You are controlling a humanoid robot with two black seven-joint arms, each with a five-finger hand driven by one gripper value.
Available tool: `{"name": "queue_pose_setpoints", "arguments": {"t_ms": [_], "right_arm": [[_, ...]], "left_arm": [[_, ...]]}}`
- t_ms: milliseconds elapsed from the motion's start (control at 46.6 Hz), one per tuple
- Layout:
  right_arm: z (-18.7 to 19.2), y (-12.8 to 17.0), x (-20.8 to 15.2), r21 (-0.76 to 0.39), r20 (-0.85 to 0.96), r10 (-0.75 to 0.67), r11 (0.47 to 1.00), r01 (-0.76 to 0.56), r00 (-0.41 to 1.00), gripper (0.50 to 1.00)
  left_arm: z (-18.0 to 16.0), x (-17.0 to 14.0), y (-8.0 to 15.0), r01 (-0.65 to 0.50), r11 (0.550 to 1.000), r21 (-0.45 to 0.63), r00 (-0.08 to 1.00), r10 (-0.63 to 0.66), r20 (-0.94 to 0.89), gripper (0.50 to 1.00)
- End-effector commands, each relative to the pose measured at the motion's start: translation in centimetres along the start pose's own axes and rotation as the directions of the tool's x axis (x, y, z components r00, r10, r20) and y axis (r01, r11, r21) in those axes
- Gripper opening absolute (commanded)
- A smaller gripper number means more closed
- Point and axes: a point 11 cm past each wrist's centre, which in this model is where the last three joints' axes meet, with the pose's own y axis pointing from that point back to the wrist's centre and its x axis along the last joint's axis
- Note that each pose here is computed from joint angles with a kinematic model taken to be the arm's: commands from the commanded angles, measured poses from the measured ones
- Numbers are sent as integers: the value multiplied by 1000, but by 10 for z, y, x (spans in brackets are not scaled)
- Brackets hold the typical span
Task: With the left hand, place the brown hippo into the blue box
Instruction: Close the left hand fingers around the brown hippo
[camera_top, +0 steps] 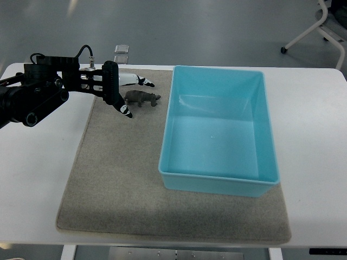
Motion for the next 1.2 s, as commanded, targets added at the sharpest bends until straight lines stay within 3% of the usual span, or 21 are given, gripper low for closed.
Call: {"name": "queue_pose_setpoints", "arguments": {"t_ms": [0, 193, 665, 901, 1180], "right_arm": [[0, 0, 0, 0, 0, 0, 1000, 0, 1000, 936], [0, 0, 0, 0, 0, 0, 1000, 0, 1000, 936], [0, 0, 0, 0, 0, 0, 1000, 0, 1000, 936], [0, 0, 0, 0, 0, 0, 1000, 0, 1000, 936], [0, 0, 0, 0, 0, 0, 1000, 0, 1000, 936]], "left_arm": [[0, -2, -1, 10, 1000, 4, 1000, -10, 9, 900], [0, -3, -1, 11, 1000, 3, 1000, -11, 11, 896], [4, -4, -5, 5, 1000, -3, 1000, -5, 21, 696], [4, -5, -5, 8, 1000, -2, 1000, -8, 27, 559], [4, -4, -5, 3, 1000, -3, 1000, -3, 29, 533]]}}
